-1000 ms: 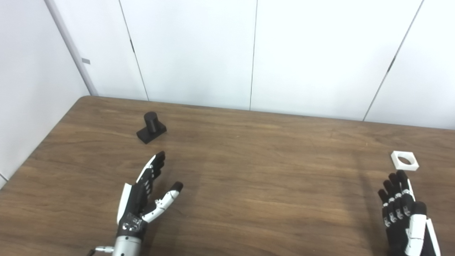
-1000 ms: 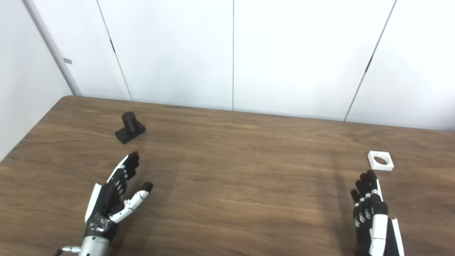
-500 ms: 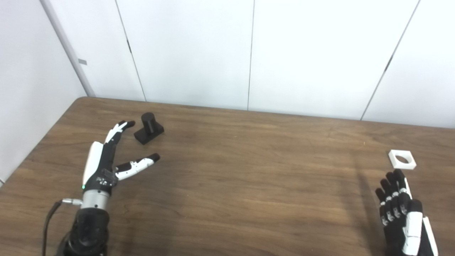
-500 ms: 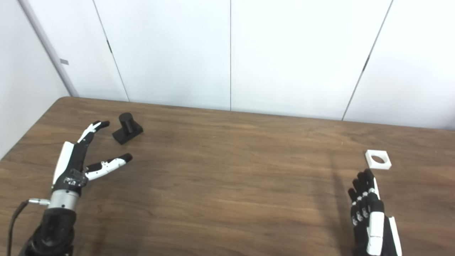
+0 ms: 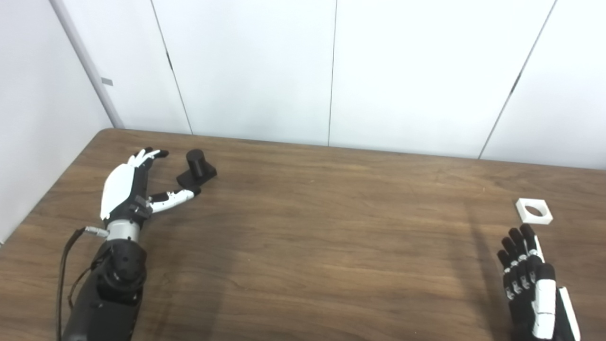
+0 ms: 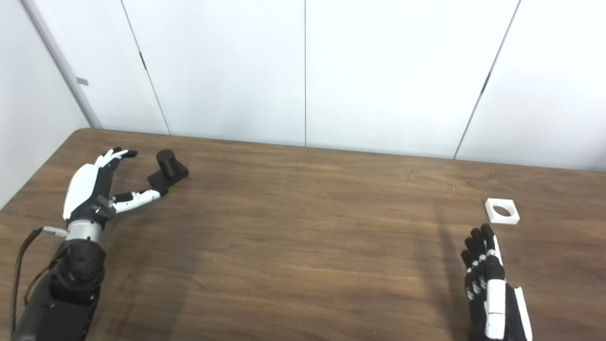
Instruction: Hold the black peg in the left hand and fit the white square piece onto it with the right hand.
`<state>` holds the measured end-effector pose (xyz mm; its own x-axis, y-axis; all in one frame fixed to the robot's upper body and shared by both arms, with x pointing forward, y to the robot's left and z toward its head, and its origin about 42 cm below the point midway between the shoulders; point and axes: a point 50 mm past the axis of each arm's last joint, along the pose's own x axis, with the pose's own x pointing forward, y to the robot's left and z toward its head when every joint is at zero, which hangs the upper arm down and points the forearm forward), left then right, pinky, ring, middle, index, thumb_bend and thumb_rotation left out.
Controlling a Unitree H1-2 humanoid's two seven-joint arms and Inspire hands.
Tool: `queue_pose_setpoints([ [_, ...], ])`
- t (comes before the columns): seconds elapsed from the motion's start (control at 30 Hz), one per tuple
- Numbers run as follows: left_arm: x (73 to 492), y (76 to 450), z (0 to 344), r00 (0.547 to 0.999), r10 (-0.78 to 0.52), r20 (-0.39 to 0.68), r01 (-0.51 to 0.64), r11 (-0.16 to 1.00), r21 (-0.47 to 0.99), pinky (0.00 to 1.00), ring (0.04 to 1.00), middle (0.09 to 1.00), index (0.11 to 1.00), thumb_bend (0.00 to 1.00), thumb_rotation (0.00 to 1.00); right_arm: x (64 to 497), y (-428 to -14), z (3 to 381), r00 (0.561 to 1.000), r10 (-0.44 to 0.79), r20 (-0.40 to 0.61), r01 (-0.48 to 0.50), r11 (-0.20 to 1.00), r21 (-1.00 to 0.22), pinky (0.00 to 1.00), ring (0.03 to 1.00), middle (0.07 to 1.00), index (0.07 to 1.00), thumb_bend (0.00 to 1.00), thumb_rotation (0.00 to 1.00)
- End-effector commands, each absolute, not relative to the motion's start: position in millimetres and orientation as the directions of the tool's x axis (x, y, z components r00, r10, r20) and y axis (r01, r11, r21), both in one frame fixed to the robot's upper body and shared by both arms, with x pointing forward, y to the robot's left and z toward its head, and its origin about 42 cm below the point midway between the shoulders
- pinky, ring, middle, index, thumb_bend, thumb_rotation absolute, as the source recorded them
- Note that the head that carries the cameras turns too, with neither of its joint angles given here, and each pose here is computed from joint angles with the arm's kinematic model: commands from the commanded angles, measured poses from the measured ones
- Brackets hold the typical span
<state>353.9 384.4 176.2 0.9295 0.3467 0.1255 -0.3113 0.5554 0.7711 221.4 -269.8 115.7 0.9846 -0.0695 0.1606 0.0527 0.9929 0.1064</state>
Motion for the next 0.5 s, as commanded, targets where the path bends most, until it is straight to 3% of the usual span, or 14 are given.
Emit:
queue_pose_setpoints([
  [0.0,369.5,390.7,199.6,0.914,0.353,0.201,-0.365,0.496,0.788,1.00,0.992,0.961,0.846,0.91,0.37,198.8,-274.7,90.5,0.994,-0.091,0.069,0.083,0.991,0.105,1.00,0.990,0.983,0.985,0.55,0.94],
  [0.47,411.0,384.8,192.1,0.907,0.419,0.043,-0.266,0.492,0.829,1.00,0.987,0.957,0.837,0.91,0.39,198.9,-273.9,89.2,0.994,-0.087,0.071,0.080,0.992,0.097,1.00,0.983,0.984,0.994,0.56,0.96],
])
